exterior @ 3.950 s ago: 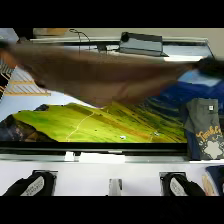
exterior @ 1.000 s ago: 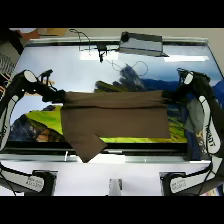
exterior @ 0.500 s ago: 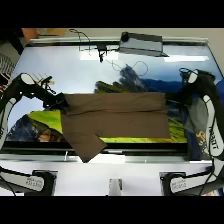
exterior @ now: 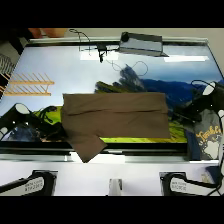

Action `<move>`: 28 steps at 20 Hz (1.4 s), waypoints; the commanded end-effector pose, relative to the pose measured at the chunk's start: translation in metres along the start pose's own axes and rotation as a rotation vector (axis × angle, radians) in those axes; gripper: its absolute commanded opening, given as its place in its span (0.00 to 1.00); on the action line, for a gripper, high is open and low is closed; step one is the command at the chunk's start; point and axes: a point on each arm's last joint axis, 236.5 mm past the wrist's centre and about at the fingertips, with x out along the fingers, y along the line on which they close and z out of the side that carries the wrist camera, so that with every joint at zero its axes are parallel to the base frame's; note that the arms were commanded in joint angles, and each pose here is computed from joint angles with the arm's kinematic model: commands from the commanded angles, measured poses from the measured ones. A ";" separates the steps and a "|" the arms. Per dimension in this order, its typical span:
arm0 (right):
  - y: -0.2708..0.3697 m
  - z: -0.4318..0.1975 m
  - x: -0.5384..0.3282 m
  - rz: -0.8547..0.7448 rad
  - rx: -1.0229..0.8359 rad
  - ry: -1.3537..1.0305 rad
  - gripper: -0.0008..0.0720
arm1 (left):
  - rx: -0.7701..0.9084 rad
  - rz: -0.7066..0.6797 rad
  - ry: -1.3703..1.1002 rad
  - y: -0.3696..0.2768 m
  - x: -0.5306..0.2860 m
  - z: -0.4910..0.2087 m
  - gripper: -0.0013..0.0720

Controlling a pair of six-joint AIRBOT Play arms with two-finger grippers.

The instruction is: Fold the shirts.

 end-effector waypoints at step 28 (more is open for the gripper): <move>0.024 -0.047 0.083 0.165 0.098 0.164 0.05 | -0.036 -0.057 -0.157 -0.023 0.043 0.000 0.06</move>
